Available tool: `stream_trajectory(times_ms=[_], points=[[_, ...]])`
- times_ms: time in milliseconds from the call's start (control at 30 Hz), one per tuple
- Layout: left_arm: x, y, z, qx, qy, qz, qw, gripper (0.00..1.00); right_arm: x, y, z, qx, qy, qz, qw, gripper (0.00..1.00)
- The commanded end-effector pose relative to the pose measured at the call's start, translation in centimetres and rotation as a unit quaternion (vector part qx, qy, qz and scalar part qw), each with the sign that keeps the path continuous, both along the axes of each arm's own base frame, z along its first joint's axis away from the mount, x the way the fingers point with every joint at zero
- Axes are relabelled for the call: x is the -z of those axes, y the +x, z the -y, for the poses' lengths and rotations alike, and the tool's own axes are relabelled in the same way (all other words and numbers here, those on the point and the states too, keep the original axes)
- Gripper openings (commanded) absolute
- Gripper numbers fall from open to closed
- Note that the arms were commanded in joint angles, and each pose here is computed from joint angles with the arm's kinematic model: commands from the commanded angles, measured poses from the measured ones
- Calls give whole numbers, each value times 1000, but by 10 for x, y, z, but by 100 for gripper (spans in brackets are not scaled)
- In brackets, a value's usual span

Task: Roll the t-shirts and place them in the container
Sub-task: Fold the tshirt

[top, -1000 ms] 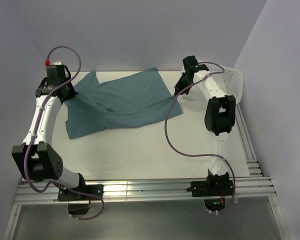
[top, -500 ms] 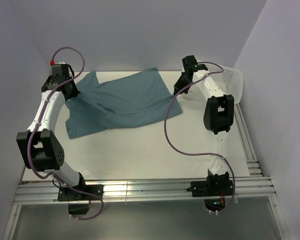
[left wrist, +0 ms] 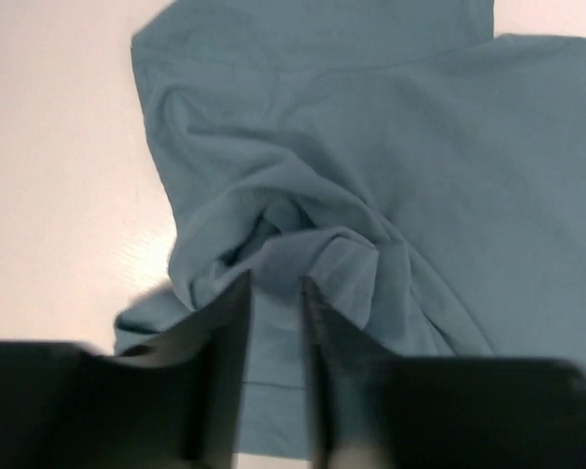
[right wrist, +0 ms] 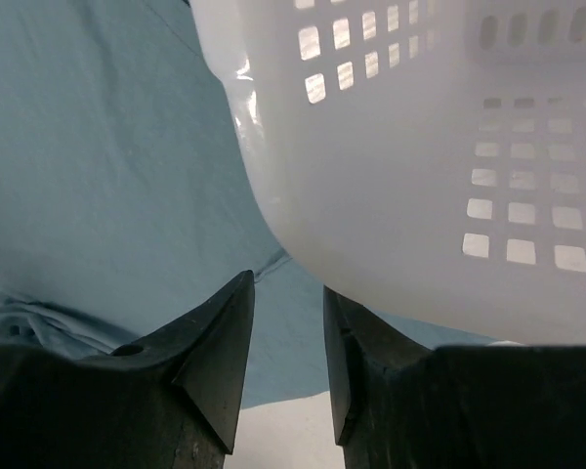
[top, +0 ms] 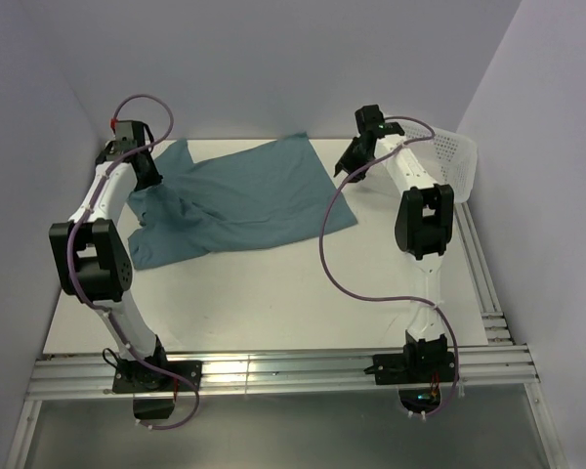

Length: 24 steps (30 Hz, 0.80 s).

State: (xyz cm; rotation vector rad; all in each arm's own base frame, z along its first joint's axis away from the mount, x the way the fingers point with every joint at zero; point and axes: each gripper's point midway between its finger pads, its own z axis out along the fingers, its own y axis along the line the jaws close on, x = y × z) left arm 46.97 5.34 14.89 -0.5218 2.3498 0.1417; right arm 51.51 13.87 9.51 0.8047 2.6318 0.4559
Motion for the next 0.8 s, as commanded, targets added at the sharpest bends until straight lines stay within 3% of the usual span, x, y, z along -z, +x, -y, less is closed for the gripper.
stream_trajectory(times_ms=[0,133,267,400,567,633,767], points=[[-33,17,-9,-14,13,37,999,36,-34,10,7,-2,-7,45,999,42],[-53,19,-20,-48,22,51,997,58,-50,4,7,-13,-8,62,998,48],[-67,9,-33,-86,20,49,995,60,-45,-25,12,-37,-19,53,998,48],[-75,-20,-35,-128,2,46,991,63,-67,-57,19,-45,-22,99,994,47],[-46,-81,-6,-167,-104,17,980,65,-42,-104,20,-25,5,93,995,47],[-15,-104,18,-169,-166,-14,971,65,-42,-108,16,-14,27,106,994,47],[4,-141,39,-186,-227,-14,956,65,-8,-121,13,12,54,80,995,47]])
